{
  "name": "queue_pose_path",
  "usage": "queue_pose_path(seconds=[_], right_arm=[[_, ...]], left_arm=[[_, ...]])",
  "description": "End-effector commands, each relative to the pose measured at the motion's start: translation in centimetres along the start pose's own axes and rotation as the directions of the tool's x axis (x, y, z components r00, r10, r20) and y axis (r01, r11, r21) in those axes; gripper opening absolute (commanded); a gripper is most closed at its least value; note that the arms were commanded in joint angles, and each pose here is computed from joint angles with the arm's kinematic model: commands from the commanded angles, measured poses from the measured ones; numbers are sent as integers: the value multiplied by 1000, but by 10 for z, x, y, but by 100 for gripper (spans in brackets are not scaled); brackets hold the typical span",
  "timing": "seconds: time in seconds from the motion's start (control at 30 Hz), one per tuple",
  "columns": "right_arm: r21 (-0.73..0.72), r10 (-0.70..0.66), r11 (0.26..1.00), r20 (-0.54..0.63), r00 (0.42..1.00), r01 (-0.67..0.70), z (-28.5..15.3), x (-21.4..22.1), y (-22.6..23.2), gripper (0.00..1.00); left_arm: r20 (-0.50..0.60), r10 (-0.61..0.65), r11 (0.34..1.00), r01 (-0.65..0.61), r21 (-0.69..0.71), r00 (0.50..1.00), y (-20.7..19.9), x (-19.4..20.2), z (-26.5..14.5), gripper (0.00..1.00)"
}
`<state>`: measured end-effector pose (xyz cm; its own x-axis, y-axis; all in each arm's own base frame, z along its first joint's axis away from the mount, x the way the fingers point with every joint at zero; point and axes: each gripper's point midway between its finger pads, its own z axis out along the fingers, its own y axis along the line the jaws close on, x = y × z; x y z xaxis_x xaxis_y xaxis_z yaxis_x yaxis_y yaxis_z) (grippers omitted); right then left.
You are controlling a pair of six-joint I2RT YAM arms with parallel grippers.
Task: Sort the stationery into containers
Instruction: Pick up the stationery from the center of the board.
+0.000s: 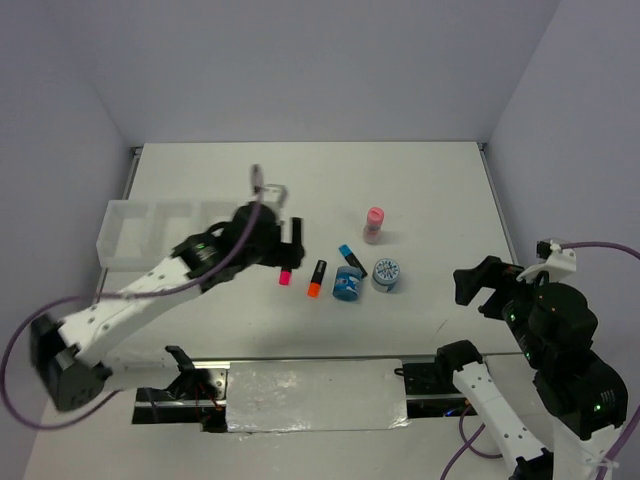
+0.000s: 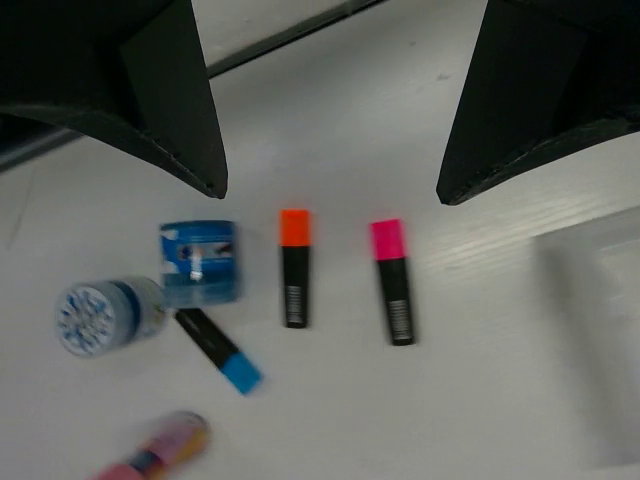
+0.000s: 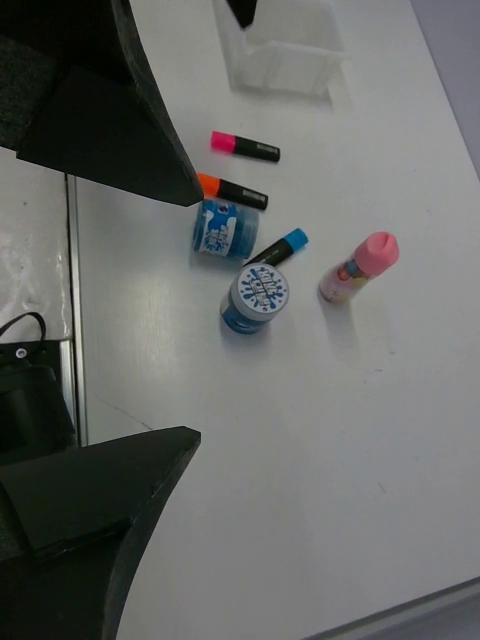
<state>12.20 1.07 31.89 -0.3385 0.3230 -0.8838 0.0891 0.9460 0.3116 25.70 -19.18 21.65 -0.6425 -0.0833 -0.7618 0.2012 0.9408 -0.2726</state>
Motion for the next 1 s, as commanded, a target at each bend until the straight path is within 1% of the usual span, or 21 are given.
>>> queue_pose_path(seconds=[0.0,0.03,0.07,0.1,0.13,0.17,0.2,0.23,0.27,0.3,0.37,0.43,0.6,0.87,0.97], right_arm=[[28,-3,1000,42,999,1,-20,-9,-9,100],[35,-6,999,35,999,5,-23,-8,-11,100],[34,-6,999,44,999,4,-28,-10,-12,100],[25,-2,1000,66,998,0,-36,-15,-11,100],[25,-3,1000,65,998,2,-40,-15,-13,100],[26,-2,1000,74,997,1,-44,-17,-13,100],[12,3,1000,90,996,-5,-51,-21,-13,100],[7,3,1000,86,996,-4,-53,-19,-13,100],[-5,4,1000,91,996,-3,-56,-19,-11,100],[-27,7,1000,88,996,-4,-58,-19,-8,100],[-51,2,999,79,997,2,-59,-17,-4,100],[-79,0,997,76,997,6,-59,-16,0,100],[-103,-13,994,65,998,20,-55,-11,5,100],[-136,-23,990,51,998,30,-53,-5,8,100],[-138,-29,990,45,999,35,-51,-3,8,100]], left_arm=[[61,72,981,-81,176,996,-112,-25,14,99],[46,105,977,-112,184,993,-131,-20,22,99],[-16,167,974,-163,158,986,-144,3,52,99],[15,201,958,-200,204,979,-178,-3,47,99],[4,230,951,-226,209,973,-193,4,56,99],[-49,281,945,-268,190,958,-203,30,82,99],[-39,293,937,-278,212,955,-224,27,80,99],[-50,306,935,-290,206,951,-232,33,88,99],[-93,340,928,-319,192,936,-234,54,109,99],[-77,339,925,-318,206,938,-248,51,109,99],[-83,355,923,-336,186,931,-256,59,128,99],[-106,376,921,-358,156,921,-253,70,142,99],[-97,405,910,-390,145,909,-260,70,157,99],[-117,414,910,-406,85,903,-244,73,176,99],[-138,409,912,-397,103,902,-241,77,181,99]])
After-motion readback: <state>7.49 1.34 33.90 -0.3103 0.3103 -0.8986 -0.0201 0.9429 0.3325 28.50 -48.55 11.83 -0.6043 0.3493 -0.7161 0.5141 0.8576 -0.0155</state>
